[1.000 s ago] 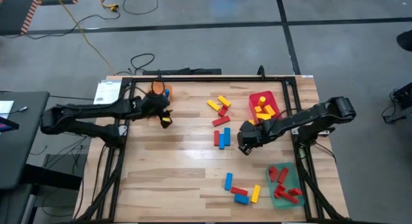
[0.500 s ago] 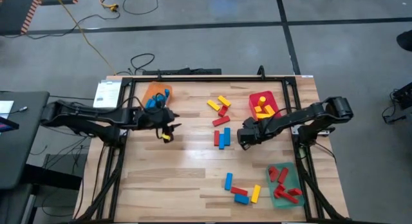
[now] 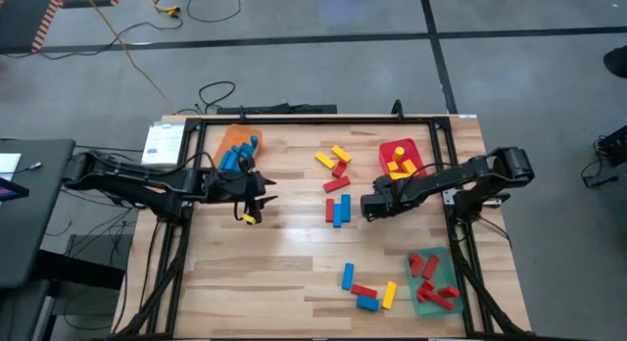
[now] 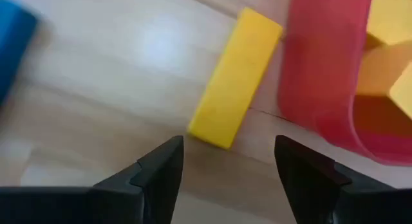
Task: Sort blocks
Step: Put the yellow rectangle block into the red bin
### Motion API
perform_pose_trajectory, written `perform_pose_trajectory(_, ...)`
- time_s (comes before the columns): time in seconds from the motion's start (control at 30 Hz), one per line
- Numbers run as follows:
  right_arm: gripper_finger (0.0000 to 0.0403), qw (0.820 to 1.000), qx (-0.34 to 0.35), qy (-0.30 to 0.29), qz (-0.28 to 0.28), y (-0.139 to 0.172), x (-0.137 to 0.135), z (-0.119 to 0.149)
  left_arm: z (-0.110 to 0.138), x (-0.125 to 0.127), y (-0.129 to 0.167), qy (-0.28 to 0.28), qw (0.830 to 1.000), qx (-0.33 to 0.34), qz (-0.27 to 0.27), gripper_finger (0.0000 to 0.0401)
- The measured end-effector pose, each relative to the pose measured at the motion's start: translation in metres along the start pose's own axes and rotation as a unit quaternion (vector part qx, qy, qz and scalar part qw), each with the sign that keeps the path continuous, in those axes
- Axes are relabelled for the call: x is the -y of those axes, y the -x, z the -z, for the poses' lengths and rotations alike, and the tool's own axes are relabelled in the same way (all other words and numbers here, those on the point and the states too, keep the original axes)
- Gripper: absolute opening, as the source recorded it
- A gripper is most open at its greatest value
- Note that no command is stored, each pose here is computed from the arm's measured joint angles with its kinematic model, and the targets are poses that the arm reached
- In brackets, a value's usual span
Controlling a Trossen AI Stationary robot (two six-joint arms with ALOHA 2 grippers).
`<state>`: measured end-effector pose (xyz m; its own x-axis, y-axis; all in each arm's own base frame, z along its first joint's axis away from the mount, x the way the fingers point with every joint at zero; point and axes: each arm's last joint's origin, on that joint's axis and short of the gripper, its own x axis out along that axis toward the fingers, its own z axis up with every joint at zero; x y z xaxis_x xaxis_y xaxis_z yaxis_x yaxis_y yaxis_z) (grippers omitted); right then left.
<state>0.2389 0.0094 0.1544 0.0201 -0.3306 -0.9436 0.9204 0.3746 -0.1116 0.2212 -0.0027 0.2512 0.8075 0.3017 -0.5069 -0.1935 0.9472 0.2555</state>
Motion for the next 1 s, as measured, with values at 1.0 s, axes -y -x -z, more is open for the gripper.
perform_pose_trajectory(1.0, 0.0164, 0.999, 0.004, -0.039, 0.029, -0.035, -0.012, -0.009, 0.002, 0.005, 0.0, -0.004, 1.0, 0.006, 0.01, 0.0174)
